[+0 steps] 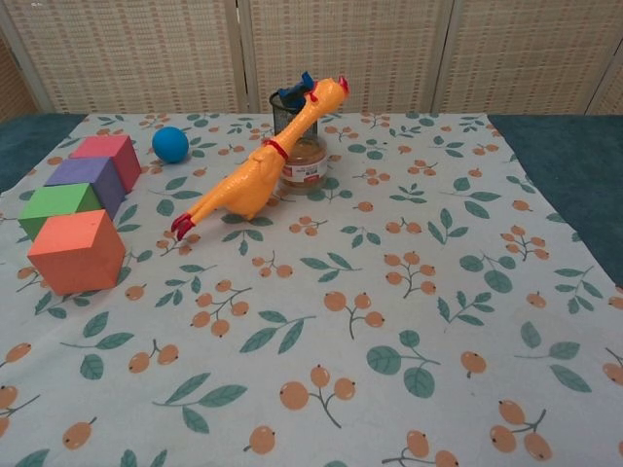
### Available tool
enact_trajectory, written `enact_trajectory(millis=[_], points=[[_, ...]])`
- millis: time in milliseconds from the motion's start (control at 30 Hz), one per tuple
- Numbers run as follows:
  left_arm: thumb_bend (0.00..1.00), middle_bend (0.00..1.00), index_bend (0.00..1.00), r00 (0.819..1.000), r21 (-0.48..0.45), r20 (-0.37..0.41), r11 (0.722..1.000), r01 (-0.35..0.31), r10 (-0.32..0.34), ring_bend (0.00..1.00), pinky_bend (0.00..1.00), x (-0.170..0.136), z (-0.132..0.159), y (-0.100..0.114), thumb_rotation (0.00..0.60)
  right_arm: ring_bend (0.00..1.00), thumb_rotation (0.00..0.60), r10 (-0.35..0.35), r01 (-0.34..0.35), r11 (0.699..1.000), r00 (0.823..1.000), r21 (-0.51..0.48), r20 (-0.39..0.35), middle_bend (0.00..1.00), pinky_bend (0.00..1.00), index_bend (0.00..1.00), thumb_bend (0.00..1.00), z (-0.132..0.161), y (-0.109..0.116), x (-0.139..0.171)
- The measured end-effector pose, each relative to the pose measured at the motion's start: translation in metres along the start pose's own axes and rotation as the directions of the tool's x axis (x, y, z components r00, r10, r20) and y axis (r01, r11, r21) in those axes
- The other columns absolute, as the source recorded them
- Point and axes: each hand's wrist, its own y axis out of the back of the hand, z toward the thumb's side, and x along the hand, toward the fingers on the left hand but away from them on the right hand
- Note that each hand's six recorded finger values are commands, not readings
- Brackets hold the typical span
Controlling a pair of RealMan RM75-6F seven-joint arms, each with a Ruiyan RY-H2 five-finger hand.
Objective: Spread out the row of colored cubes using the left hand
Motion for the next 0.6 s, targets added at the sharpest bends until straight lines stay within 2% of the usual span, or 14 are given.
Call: enact_trajectory(millis=[100, 267, 367, 467, 600], points=[[0.35, 0.06, 0.0, 0.999, -0.019, 0.04, 1.0, 0.009, -0.009, 0.05, 0.11, -0.003, 0.01, 0.002, 0.6, 0.0, 0.6, -0.002, 0.002, 1.0, 1.0, -0.001, -0.001, 0.0, 0.0, 0.0, 0.11, 0.0, 0.001, 0.0], [0.35, 0.02, 0.0, 0.997, -0.026, 0.08, 1.0, -0.004, 0.006, 0.01, 0.08, -0.006, 0.021, 0.008, 0.6, 0.0, 0.6, -0.003, 0.003, 1.0, 1.0, 0.001, -0.001, 0.0, 0.0, 0.0, 0.11, 0.0, 0.001, 0.001], [0.35, 0.08, 0.0, 0.996, -0.026, 0.093, 1.0, -0.013, 0.015, 0.08, 0.07, -0.007, 0.025, 0.011, 0.6, 0.0, 0.6, -0.001, 0.001, 1.0, 1.0, 0.001, -0.002, 0.0, 0.0, 0.0, 0.11, 0.0, 0.0, 0.001], [0.39, 0.18, 0.0, 0.99, -0.045, 0.131, 0.998, -0.037, 0.043, 0.2, 0.03, -0.009, 0.034, 0.015, 0.6, 0.0, 0.6, 0.003, -0.003, 1.0, 1.0, 0.001, -0.002, 0.0, 0.0, 0.0, 0.11, 0.0, -0.001, 0.0], [0.4, 0.17, 0.0, 0.971, -0.083, 0.226, 0.994, -0.067, 0.084, 0.24, 0.02, -0.01, 0.057, 0.02, 0.6, 0.0, 0.6, 0.013, -0.013, 1.0, 1.0, 0.001, -0.009, 0.0, 0.0, 0.0, 0.11, 0.002, -0.004, 0.0]])
